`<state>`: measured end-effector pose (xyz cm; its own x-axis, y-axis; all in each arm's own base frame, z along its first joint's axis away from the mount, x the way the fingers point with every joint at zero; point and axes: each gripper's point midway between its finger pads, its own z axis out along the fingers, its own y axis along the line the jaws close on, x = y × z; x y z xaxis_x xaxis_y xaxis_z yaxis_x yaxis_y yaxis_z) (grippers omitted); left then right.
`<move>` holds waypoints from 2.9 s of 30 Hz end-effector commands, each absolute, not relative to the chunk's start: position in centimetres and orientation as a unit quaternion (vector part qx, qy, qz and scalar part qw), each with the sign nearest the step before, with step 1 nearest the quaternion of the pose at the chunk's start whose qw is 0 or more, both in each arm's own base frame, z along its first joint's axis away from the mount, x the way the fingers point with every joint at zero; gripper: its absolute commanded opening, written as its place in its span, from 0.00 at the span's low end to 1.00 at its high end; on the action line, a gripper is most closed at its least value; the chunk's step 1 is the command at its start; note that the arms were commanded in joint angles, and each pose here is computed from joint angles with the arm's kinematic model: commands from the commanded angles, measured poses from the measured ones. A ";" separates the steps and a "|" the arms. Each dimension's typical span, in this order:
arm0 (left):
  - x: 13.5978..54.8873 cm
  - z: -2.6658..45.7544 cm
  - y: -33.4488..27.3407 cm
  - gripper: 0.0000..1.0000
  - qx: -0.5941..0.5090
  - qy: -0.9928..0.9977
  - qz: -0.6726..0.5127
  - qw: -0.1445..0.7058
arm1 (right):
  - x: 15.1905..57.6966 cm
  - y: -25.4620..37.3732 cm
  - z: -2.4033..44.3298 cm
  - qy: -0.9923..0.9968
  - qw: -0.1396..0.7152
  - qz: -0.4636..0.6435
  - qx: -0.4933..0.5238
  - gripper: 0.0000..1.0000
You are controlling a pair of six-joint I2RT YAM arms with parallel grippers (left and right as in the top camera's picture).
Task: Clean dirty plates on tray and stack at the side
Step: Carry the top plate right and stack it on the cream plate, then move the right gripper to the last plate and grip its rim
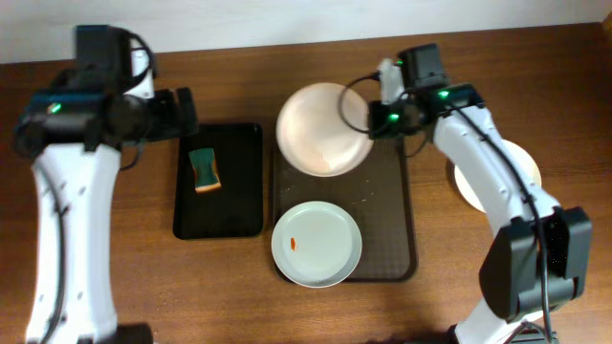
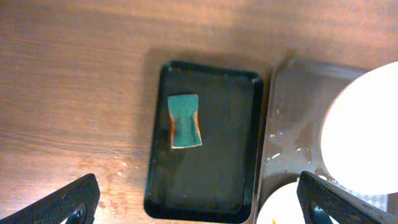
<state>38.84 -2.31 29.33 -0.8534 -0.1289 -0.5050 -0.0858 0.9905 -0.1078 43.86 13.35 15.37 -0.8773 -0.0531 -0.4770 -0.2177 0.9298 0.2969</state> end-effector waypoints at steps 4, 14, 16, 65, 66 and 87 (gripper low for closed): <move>35.1 35.8 -1.2 1.00 -0.058 0.933 -0.038 0.353 | 42.4 25.7 16.9 0.915 0.295 0.188 -0.203 0.04; 34.7 36.3 -1.2 1.00 -0.057 0.931 -0.038 0.360 | 44.7 32.4 18.6 0.844 0.471 -0.008 -0.256 0.04; 34.7 36.3 -1.2 1.00 -0.057 0.931 -0.038 0.360 | 44.6 32.7 19.9 0.824 0.498 -0.054 -0.267 0.04; 34.7 36.3 -1.2 1.00 -0.057 0.931 -0.038 0.360 | 37.1 -8.7 15.1 0.933 0.163 0.053 0.316 0.04; 34.7 36.3 -1.2 1.00 -0.057 0.931 -0.038 0.360 | 36.1 -10.8 14.0 0.925 0.150 0.048 0.345 0.04; 34.7 36.3 -1.2 1.00 -0.057 0.931 -0.038 0.360 | 32.2 -14.9 13.0 0.899 0.210 0.128 0.362 0.58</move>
<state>34.74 -1.37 35.89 -0.7430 -0.1481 -0.6526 -0.0854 0.9882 -0.1270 30.11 -18.06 8.34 -0.5665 0.8075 -0.1641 0.7581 0.5888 0.2802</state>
